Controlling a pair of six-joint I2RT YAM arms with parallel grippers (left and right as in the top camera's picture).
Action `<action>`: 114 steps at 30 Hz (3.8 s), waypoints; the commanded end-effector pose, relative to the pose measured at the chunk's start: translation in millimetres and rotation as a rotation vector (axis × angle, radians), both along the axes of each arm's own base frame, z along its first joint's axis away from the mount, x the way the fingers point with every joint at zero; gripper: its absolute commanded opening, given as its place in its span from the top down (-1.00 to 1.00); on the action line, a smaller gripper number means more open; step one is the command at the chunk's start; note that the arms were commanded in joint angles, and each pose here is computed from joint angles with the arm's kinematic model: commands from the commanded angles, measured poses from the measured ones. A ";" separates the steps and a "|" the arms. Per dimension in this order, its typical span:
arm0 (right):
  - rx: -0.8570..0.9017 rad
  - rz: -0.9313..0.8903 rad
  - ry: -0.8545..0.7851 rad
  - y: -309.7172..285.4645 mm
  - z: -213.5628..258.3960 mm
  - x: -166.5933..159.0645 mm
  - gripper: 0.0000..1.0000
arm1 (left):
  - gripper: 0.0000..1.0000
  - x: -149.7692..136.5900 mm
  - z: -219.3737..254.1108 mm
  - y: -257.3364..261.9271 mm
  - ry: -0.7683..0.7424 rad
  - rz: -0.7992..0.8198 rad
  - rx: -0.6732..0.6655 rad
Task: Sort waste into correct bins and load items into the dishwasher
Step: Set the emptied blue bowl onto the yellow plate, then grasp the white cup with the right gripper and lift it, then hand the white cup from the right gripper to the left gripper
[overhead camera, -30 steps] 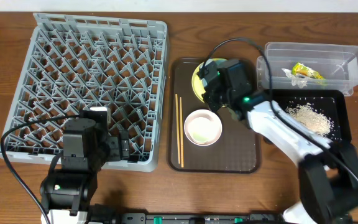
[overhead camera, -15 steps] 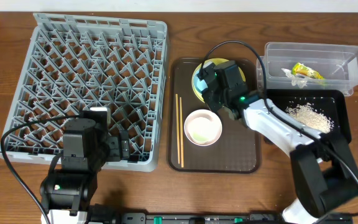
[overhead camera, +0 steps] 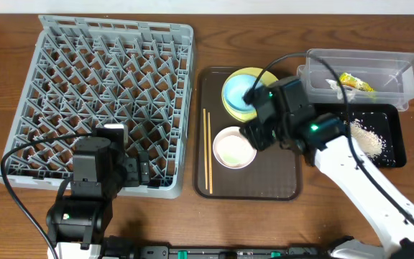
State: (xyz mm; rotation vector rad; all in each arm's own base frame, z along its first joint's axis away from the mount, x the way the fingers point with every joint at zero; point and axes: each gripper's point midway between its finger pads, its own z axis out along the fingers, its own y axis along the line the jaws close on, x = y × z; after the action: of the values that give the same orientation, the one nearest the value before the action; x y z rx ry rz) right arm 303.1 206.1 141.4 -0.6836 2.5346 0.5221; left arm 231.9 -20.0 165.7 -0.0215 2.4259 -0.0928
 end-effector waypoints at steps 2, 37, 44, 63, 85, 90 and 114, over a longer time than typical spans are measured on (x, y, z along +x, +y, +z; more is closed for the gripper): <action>0.001 -0.018 0.172 3.6 -31.2 -18.8 0.13 | -0.84 1.8 8.3 1.1 -0.019 0.015 -0.009; 0.451 -0.034 0.173 2.1 54.8 20.8 0.98 | -0.84 26.9 49.2 -78.3 -0.093 -0.154 -0.518; 0.650 0.151 0.148 27.1 92.6 11.1 0.98 | -0.81 26.0 101.9 -143.9 -0.034 -0.477 -0.958; 0.881 0.405 0.110 43.3 147.7 -8.4 0.98 | -0.81 22.4 143.3 -180.1 0.084 -0.724 -1.212; 0.925 0.507 0.144 57.2 159.2 -27.9 0.98 | -0.64 14.9 159.7 -208.1 -0.010 -0.809 -1.191; 0.910 0.497 0.138 61.1 156.6 -27.0 0.98 | -0.50 14.9 159.7 -208.1 -0.008 -0.807 -1.193; 0.889 0.479 0.088 62.5 155.9 -18.9 0.77 | 0.19 14.6 158.2 -208.1 -0.055 -0.845 -1.155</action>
State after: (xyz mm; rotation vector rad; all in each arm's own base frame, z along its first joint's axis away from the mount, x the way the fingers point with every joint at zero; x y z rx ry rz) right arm 280.8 265.4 298.7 -0.8915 1.8624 1.7388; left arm 248.2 -226.9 318.7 0.3858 1.8862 -1.8155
